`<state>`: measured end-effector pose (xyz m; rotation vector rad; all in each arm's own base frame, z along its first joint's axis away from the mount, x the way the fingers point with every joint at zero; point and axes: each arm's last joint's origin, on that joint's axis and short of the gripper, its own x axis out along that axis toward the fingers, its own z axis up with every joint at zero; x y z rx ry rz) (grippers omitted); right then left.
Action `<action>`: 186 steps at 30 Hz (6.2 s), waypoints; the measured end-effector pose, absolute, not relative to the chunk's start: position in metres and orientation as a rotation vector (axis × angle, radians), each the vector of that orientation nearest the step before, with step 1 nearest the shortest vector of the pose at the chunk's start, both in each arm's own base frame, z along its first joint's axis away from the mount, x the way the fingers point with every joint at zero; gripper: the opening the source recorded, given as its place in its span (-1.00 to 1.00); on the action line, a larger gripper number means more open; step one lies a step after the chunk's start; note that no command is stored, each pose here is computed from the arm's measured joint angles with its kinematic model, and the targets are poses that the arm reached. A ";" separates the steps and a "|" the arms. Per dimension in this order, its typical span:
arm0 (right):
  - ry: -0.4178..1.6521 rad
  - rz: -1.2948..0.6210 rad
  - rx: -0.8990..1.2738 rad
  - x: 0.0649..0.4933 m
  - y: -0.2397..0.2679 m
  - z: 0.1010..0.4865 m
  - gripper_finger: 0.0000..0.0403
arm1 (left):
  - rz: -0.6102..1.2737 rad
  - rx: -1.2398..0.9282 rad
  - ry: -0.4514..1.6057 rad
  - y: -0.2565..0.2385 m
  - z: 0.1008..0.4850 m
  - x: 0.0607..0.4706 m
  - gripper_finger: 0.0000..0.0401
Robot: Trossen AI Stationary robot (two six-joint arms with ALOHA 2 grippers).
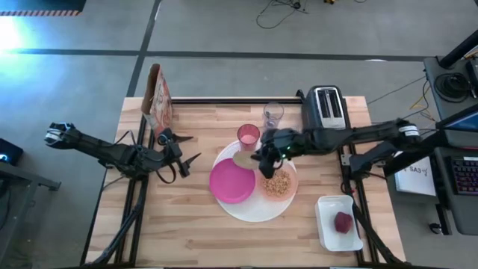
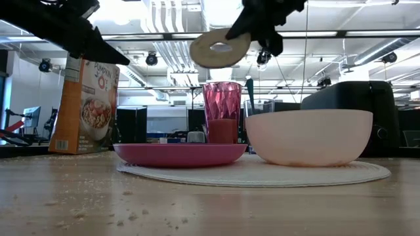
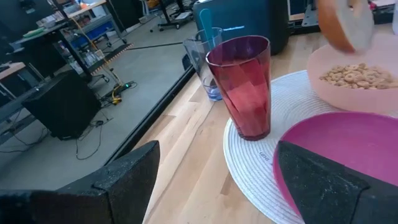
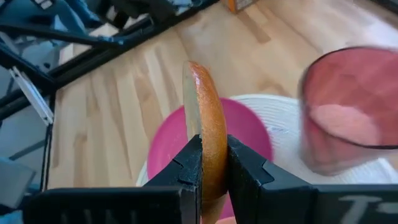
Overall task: Arrange a breakfast setting
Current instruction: Put the bagel on the pink plate, then put the red apple to the top of the orange bowl on the white table mat
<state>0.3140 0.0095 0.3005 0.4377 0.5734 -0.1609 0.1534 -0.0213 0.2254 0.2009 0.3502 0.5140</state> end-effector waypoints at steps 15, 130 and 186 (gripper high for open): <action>0.631 -0.112 0.470 0.356 0.039 0.249 -0.79 | 0.467 0.207 0.373 -0.022 0.223 0.153 0.53; 1.851 -0.925 1.280 0.172 0.144 0.216 0.20 | 0.491 0.262 0.435 -0.022 0.216 0.153 0.53; 2.013 -0.794 1.111 0.138 0.124 0.144 -0.07 | 0.496 0.240 0.397 -0.022 0.220 0.155 0.53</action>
